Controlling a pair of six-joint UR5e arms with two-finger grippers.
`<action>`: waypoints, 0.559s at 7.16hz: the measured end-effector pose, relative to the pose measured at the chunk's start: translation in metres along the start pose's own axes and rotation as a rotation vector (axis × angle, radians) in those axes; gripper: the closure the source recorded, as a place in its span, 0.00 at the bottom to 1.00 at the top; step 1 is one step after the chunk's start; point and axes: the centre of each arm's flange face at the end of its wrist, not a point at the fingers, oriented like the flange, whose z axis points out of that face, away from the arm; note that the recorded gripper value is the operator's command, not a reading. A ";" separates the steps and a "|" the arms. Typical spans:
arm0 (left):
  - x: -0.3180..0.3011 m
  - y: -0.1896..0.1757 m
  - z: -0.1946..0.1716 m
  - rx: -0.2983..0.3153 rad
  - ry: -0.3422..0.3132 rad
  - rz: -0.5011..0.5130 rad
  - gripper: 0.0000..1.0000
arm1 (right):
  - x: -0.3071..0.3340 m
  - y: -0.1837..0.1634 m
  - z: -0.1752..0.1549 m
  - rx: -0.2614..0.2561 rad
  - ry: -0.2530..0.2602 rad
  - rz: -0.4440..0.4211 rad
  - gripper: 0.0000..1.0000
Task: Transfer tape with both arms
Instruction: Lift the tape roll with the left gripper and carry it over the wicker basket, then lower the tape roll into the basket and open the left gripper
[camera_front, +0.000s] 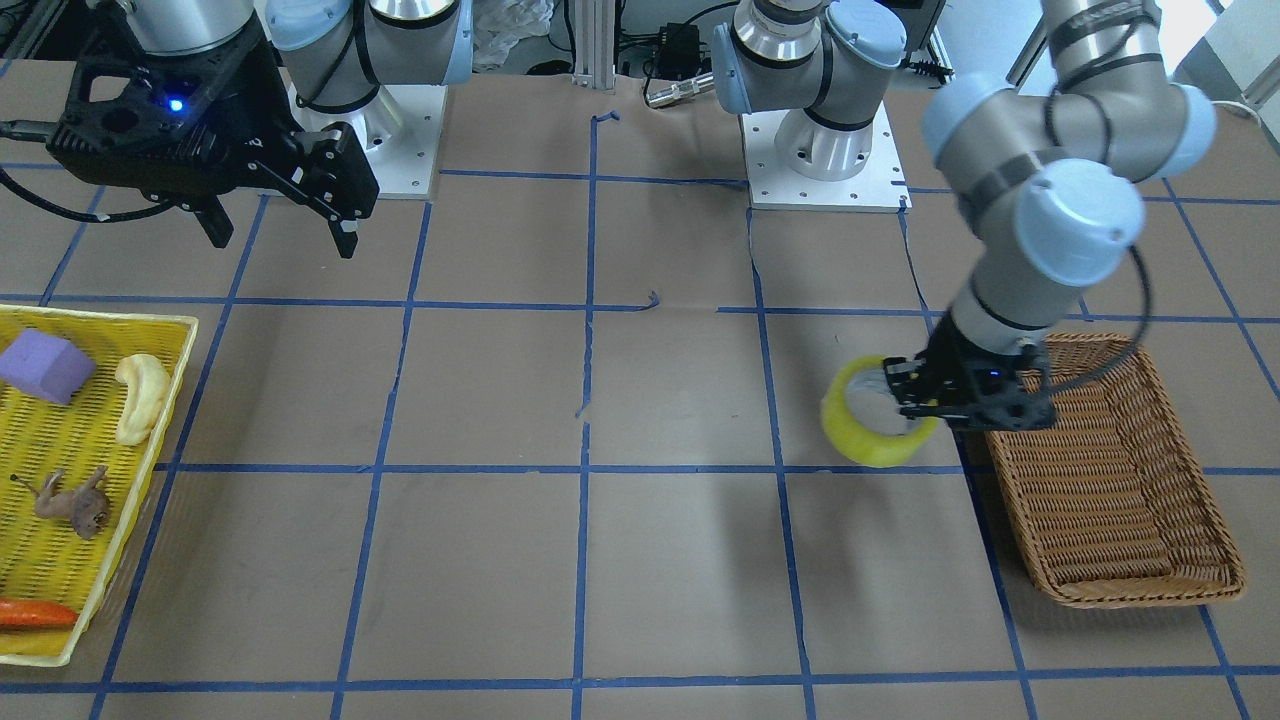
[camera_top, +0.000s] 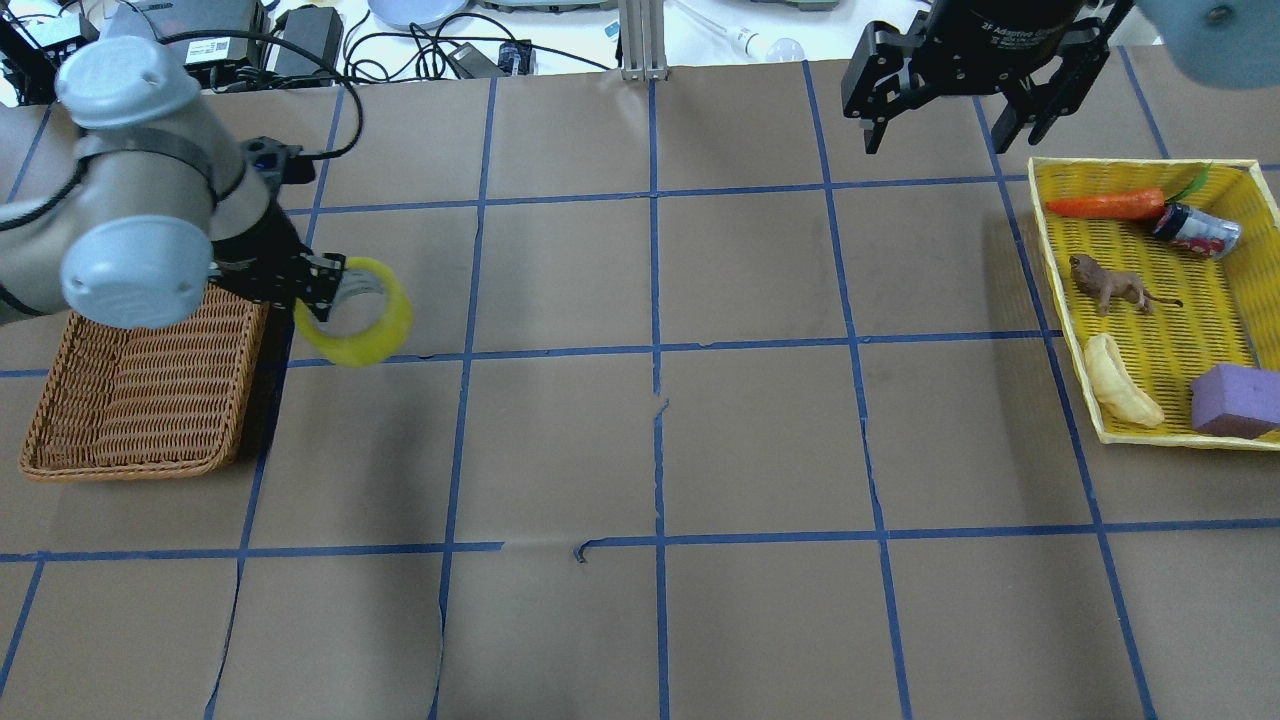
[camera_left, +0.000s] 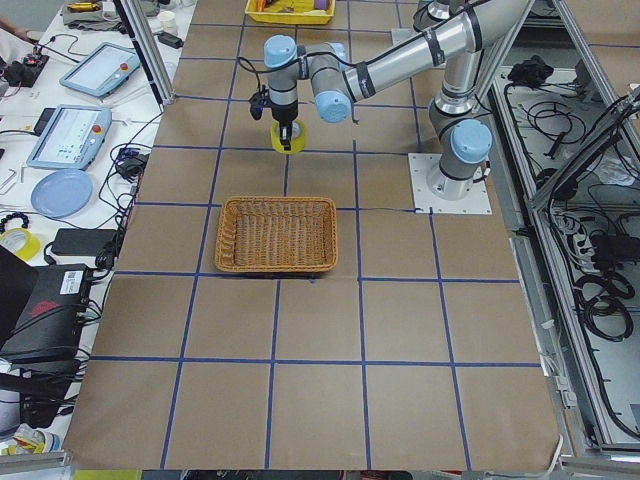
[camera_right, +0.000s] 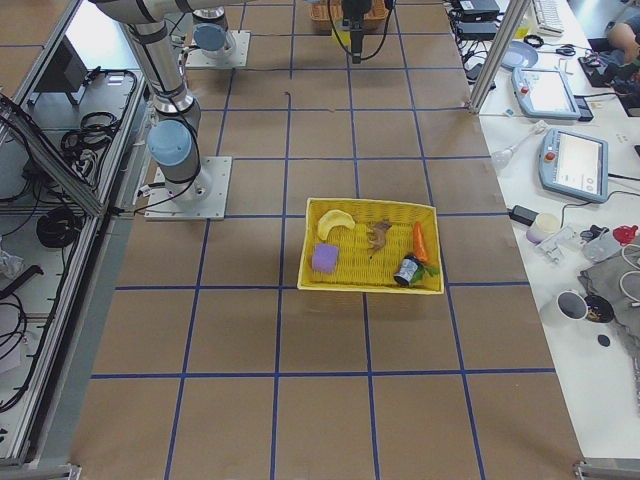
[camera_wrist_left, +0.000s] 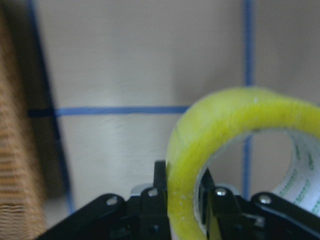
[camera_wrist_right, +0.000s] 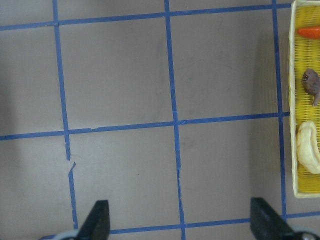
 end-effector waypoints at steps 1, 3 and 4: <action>-0.077 -0.008 -0.004 -0.009 0.007 0.053 1.00 | 0.000 0.000 0.000 0.000 -0.002 -0.001 0.00; -0.184 -0.022 0.019 0.011 0.013 0.150 1.00 | -0.001 0.000 0.000 -0.001 -0.007 -0.002 0.00; -0.216 -0.037 0.040 0.034 0.011 0.183 1.00 | -0.002 0.000 0.000 -0.002 -0.007 -0.002 0.00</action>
